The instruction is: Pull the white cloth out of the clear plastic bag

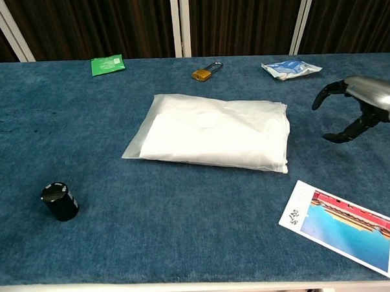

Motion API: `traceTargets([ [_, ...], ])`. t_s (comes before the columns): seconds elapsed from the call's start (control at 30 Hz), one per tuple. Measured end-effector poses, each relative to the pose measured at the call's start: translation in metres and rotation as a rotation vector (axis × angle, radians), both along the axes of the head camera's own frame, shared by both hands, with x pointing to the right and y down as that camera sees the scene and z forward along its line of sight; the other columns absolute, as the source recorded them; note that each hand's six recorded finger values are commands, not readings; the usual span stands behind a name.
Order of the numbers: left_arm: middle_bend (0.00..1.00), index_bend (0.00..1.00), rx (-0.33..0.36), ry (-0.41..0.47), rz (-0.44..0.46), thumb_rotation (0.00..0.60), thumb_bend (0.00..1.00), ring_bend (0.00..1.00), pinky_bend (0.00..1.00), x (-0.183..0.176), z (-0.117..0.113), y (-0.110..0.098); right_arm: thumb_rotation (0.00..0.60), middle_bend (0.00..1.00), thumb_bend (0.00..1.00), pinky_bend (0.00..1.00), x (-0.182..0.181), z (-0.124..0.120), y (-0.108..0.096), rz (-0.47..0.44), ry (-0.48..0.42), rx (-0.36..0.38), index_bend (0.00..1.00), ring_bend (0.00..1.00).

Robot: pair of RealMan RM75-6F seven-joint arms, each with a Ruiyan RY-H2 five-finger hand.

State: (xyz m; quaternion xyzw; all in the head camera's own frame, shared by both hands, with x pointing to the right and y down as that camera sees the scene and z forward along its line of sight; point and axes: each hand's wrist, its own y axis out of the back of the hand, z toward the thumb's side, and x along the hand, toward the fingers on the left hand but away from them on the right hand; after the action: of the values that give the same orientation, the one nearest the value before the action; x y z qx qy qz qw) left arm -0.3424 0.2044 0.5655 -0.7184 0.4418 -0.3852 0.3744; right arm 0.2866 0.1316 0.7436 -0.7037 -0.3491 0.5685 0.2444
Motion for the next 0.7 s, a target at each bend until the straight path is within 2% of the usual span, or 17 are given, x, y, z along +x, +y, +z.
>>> traceTargets([
  [0.33, 0.22, 0.30, -0.007, -0.005, -0.017, 0.600, 0.17, 0.15, 0.21, -0.007, 0.002, 0.002, 0.600, 0.17, 0.29, 0.14, -0.055, 0.028, -0.012, 0.020, -0.054, -0.013, 0.37, 0.00],
  [0.7, 0.22, 0.30, -0.001, -0.001, -0.035, 0.600, 0.17, 0.15, 0.21, -0.014, 0.001, 0.002, 0.600, 0.19, 0.33, 0.13, -0.072, 0.044, -0.014, 0.139, -0.157, -0.034, 0.45, 0.00],
])
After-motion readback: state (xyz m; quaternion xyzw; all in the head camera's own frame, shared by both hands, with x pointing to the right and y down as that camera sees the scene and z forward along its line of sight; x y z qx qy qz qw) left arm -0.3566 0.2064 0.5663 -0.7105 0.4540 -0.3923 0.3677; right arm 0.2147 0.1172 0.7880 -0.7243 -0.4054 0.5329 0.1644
